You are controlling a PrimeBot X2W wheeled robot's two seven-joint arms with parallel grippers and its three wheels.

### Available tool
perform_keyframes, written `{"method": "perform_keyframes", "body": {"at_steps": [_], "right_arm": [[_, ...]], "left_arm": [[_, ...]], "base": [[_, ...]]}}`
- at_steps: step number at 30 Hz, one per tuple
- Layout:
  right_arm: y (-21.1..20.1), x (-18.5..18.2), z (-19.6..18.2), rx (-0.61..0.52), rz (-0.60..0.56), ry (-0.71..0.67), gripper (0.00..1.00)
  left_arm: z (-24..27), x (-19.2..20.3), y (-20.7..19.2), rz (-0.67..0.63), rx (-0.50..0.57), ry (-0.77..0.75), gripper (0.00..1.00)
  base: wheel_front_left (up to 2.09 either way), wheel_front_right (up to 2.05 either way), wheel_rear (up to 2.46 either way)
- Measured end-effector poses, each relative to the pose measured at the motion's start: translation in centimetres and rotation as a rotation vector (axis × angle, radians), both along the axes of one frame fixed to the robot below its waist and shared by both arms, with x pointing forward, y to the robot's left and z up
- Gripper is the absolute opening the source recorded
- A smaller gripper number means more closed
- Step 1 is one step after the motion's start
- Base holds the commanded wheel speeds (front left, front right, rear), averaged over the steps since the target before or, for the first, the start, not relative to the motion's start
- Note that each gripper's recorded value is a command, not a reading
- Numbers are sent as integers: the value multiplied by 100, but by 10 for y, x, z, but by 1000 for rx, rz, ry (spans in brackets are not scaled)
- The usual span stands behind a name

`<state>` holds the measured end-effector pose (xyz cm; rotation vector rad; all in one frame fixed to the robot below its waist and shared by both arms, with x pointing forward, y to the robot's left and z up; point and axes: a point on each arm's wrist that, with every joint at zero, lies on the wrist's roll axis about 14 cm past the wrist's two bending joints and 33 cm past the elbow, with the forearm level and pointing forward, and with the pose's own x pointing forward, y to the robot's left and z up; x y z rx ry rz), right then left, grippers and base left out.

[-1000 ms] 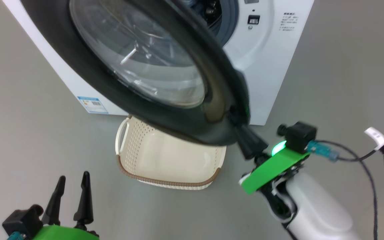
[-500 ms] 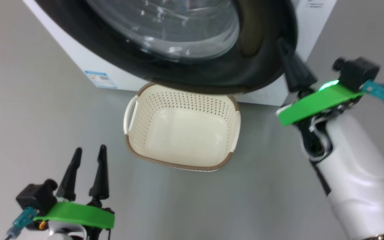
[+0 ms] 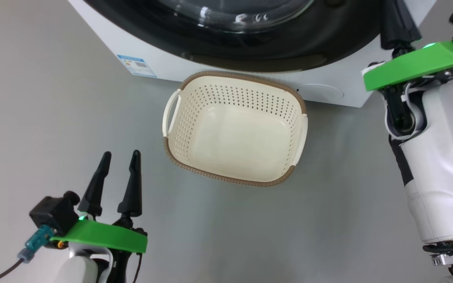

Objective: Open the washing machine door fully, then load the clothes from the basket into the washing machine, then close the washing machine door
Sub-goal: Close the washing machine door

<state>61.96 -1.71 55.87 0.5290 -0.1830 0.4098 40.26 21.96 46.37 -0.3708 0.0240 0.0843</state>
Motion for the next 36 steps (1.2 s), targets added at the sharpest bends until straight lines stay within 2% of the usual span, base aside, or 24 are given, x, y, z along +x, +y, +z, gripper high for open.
{"method": "perform_keyframes", "body": {"at_steps": [8,16,17,21,22,24,36], "right_arm": [[6,10,-7,16,2,11,0],[13,-1,-3,-40,36,-8,0],[13,-5,-5,-48,40,-4,4],[10,-19,-20,-75,47,30,47],[8,-24,-25,-83,47,42,78],[5,-35,-33,-100,49,62,100],[-22,-98,-61,-201,48,140,100]], "left_arm": [[-3,3,-1,-6,9,10,100],[1,6,0,-6,10,-2,100],[1,5,1,-3,9,0,100],[-1,2,4,4,8,8,100],[-1,1,5,6,8,8,100],[-1,-3,8,11,11,12,100],[4,-17,15,-7,49,5,100]], "base": [[0,0,0],[0,0,0],[0,0,0],[0,0,0],[0,0,0],[0,0,0],[0,0,0]]}}
